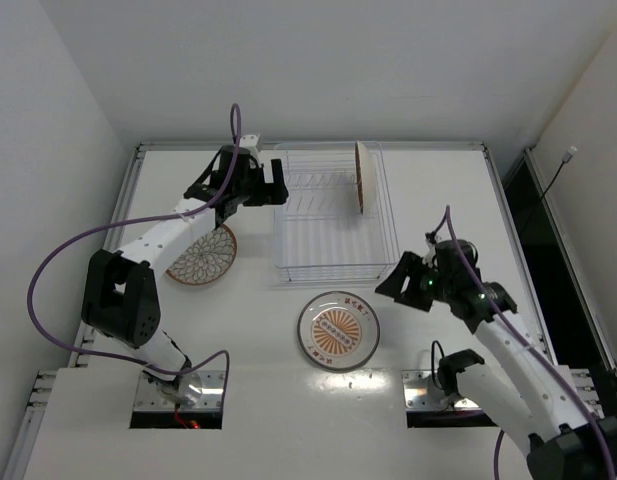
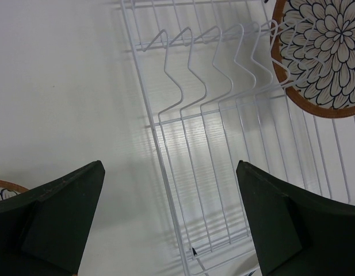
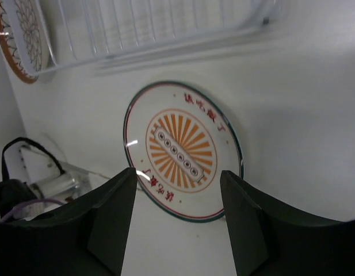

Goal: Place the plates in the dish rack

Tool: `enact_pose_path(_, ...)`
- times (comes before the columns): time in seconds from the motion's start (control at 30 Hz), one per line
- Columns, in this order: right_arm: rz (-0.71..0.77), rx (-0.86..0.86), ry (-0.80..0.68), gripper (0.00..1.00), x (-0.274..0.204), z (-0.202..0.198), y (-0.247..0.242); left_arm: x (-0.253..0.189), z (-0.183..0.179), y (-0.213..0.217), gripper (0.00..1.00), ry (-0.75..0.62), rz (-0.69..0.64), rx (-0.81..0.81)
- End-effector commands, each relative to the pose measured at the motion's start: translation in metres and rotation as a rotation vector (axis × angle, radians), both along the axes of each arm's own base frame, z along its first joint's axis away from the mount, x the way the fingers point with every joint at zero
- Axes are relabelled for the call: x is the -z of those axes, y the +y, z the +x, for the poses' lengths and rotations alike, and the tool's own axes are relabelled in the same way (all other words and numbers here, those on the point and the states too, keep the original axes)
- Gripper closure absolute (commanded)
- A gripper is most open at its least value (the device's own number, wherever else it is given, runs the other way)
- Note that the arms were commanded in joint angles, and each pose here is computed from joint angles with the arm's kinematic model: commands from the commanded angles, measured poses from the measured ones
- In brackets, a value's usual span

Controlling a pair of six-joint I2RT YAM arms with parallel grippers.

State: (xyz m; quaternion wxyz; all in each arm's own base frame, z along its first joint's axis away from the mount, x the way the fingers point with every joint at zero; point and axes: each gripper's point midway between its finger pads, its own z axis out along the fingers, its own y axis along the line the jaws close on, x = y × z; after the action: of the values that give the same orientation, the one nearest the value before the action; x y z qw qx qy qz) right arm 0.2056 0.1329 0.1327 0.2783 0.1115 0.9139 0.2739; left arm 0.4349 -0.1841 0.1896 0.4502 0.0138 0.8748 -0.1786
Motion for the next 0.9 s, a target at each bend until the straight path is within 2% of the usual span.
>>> enact_pose_path(0.0, 0.282, -0.003, 0.055, 0.43, 0.001, -0.021, 0.031, -0.023, 0.011, -0.001, 0.01, -0.067, -0.006, -0.013)
enact_pose_path(0.07, 0.32, 0.009, 0.087, 0.43, 0.013, -0.033, 0.032, -0.022, 0.011, 0.006, 0.01, -0.055, 0.021, -0.047)
enact_pose_path(0.3, 0.308, 0.057, 0.195, 0.43, 0.041, -0.052, 0.026, -0.008, 0.014, 0.009, 0.01, -0.019, 0.038, -0.068)
enact_pose_path(0.47, 0.216, 0.118, 0.31, 0.43, 0.067, -0.063, 0.014, -0.008, 0.014, 0.009, 0.01, -0.019, 0.038, -0.068)
enact_pose_path(0.87, 0.124, 0.121, 0.411, 0.43, 0.103, -0.065, 0.007, -0.007, 0.012, 0.009, 0.01, -0.011, 0.042, -0.068)
